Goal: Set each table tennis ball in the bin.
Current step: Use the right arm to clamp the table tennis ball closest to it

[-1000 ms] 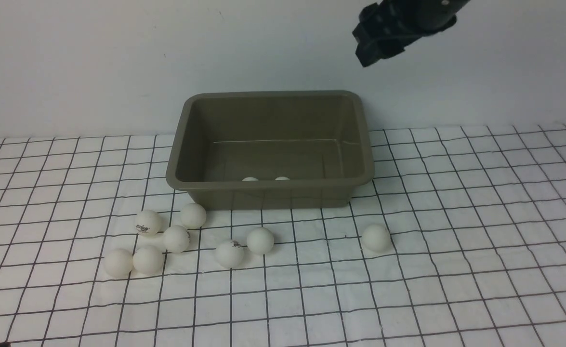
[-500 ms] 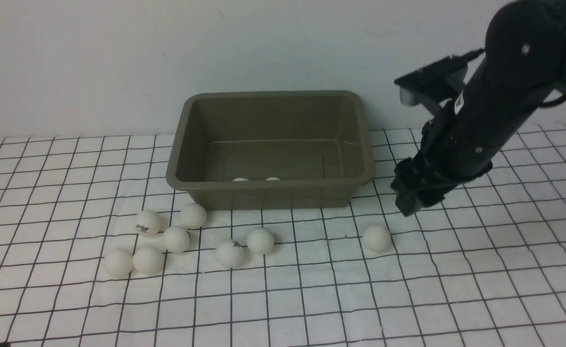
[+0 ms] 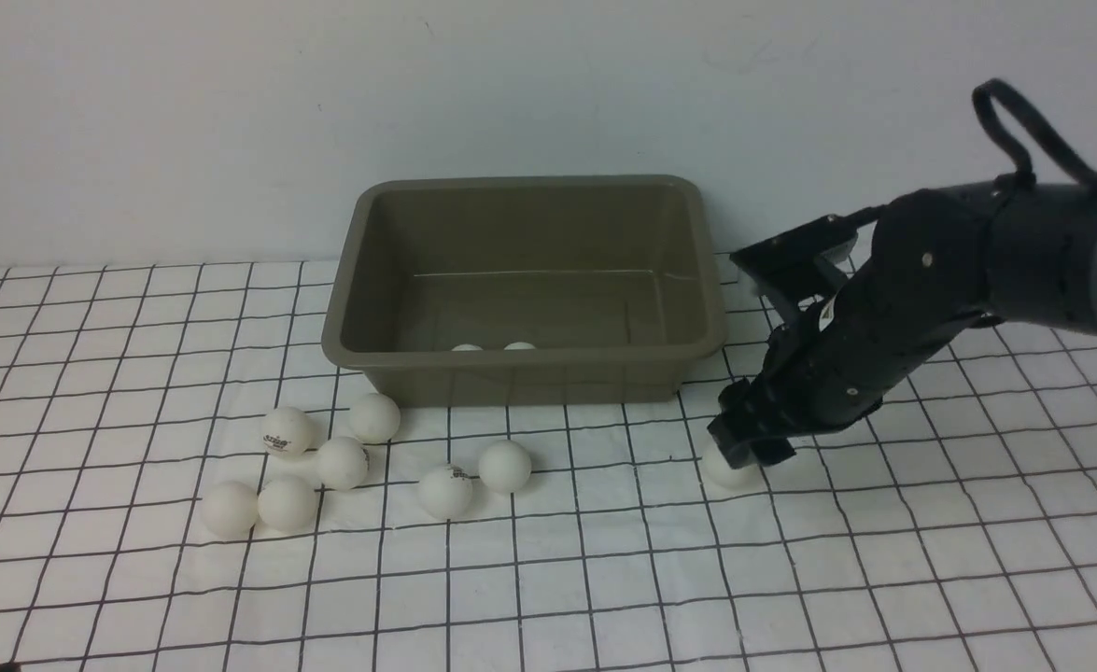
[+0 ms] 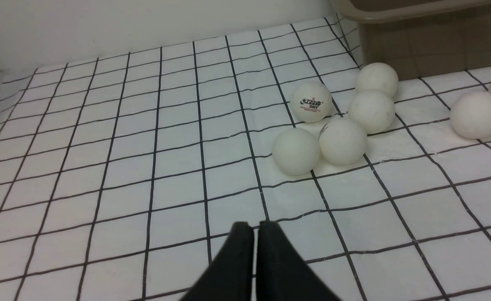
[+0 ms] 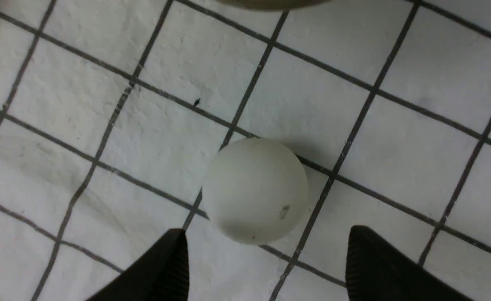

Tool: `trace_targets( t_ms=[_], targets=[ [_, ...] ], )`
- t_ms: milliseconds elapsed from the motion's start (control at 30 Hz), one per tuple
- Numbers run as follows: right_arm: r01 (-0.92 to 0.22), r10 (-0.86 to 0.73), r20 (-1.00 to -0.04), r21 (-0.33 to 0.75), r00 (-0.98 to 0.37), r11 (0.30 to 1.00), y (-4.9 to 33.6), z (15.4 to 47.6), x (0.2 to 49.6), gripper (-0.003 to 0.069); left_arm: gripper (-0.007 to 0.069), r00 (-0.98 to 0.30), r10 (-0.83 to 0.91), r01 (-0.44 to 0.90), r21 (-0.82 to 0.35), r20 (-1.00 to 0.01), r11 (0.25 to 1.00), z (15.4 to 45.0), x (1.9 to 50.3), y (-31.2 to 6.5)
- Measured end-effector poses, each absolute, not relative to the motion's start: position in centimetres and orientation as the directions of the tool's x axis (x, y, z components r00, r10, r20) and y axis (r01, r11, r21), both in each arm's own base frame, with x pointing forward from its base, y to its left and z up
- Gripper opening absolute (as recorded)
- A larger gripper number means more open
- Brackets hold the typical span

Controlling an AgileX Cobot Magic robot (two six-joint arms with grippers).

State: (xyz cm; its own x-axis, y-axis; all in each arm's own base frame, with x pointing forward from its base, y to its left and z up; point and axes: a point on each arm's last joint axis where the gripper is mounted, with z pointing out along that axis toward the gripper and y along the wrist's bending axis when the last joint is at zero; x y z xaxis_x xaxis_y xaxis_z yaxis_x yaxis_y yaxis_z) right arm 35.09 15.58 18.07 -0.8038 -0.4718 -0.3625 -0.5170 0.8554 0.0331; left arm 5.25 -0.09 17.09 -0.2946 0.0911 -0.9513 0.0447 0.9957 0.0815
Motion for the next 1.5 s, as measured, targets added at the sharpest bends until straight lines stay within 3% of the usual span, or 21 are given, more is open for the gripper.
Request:
trace_targets(
  t_ms=[533, 767, 1000, 1133, 1267, 1367, 1500],
  targets=[
    [-0.551, -0.492, -0.370, 0.066, -0.788, 0.832, 17.0, 15.3, 37.3, 0.0453, -0.0005, -0.295, 0.091, 0.045, 0.081, -0.951, 0.996, 17.1, 5.3, -0.1],
    [-0.555, -0.500, -0.339, 0.082, -0.797, 0.828, 17.3, 15.0, 37.8, 0.0366, -0.0005, -0.295, 0.091, 0.045, 0.081, -0.951, 0.996, 17.1, 5.3, -0.1],
    [-0.560, -0.517, -0.272, 0.114, -0.812, 0.820, 17.2, 15.4, 37.2, 0.0358, -0.0005, -0.295, 0.091, 0.045, 0.081, -0.951, 0.996, 17.1, 5.3, -0.1],
    [-0.583, -0.535, -0.257, 0.171, -0.805, 0.794, 17.5, 18.1, 36.5, 0.0358, -0.0005, -0.295, 0.091, 0.045, 0.081, -0.951, 0.996, 17.1, 5.3, -0.1],
    [-0.616, -0.500, -0.414, 0.221, -0.761, 0.756, 18.7, 24.5, 37.1, 0.0358, -0.0005, -0.295, 0.091, 0.045, 0.081, -0.951, 0.996, 17.1, 5.3, -0.1],
    [-0.643, -0.447, -0.579, 0.182, -0.682, 0.744, 19.4, 28.7, 38.5, 0.0358, -0.0005, -0.295, 0.091, 0.045, 0.081, -0.951, 0.996, 17.1, 5.3, -0.1],
    [-0.629, -0.378, -0.704, 0.124, -0.601, 0.768, 20.1, 30.1, 41.1, 0.0358, -0.0005, -0.295, 0.091, 0.045, 0.081, -0.951, 0.996, 17.1, 5.3, -0.1]
  ],
)
